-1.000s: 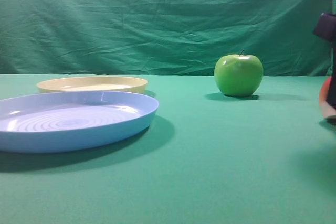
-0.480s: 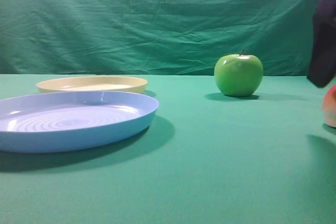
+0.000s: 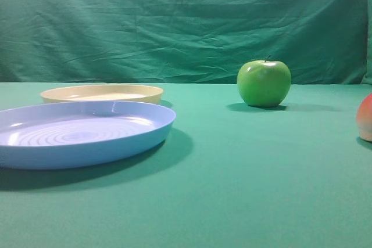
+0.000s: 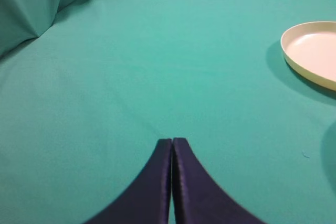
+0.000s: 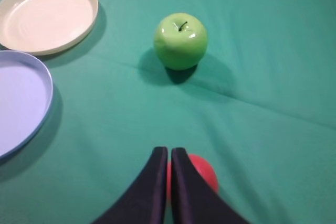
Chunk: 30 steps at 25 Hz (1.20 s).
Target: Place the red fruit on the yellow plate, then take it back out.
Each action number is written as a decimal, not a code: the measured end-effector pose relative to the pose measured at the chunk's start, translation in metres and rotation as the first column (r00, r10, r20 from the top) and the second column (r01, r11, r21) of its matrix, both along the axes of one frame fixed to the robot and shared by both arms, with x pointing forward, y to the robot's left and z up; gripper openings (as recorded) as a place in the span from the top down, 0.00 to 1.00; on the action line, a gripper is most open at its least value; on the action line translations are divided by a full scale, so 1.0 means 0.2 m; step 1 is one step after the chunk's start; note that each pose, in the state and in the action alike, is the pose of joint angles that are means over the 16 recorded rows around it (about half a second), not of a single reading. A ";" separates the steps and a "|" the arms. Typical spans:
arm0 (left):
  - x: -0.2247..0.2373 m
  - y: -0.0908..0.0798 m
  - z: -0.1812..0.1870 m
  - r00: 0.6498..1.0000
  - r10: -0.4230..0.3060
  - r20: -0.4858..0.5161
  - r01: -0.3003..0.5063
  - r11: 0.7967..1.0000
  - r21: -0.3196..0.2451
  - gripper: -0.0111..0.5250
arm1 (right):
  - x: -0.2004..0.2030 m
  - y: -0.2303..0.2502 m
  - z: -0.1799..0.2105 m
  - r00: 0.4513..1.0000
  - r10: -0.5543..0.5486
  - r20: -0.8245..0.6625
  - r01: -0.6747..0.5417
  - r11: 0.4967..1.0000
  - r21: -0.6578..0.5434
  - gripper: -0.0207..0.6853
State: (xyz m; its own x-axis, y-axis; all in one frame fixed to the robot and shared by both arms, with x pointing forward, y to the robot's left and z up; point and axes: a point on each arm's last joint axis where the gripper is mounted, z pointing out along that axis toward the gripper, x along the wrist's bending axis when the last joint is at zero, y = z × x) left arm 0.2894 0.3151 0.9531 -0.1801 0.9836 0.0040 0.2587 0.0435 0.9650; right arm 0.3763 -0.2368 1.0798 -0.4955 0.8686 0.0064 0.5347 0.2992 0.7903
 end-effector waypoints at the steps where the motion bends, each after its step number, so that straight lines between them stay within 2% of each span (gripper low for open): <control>1: 0.00 0.00 0.00 1.000 0.000 0.000 0.000 1.000 0.000 0.98 | -0.03 -0.01 0.01 1.000 0.004 0.007 -0.004 1.000 0.009 0.97; 9: 0.00 0.00 0.00 1.000 0.000 0.000 0.000 1.000 0.000 0.98 | -0.21 -0.04 0.08 0.998 0.037 0.041 -0.040 0.997 0.072 0.97; 16: 0.00 0.00 0.00 1.000 0.000 0.000 0.000 1.000 0.000 0.98 | -0.28 -0.07 0.10 0.997 0.021 0.079 -0.029 0.996 0.089 0.97; 23: 0.00 0.00 0.00 1.000 0.000 0.000 0.000 1.000 0.001 0.98 | -0.32 -0.14 0.11 0.984 -0.118 0.135 0.105 0.990 0.100 0.97; 30: 0.00 0.00 0.00 1.000 0.000 0.000 0.000 1.000 0.002 0.98 | -0.37 -0.23 0.01 0.930 -0.311 0.195 0.286 0.947 0.145 0.97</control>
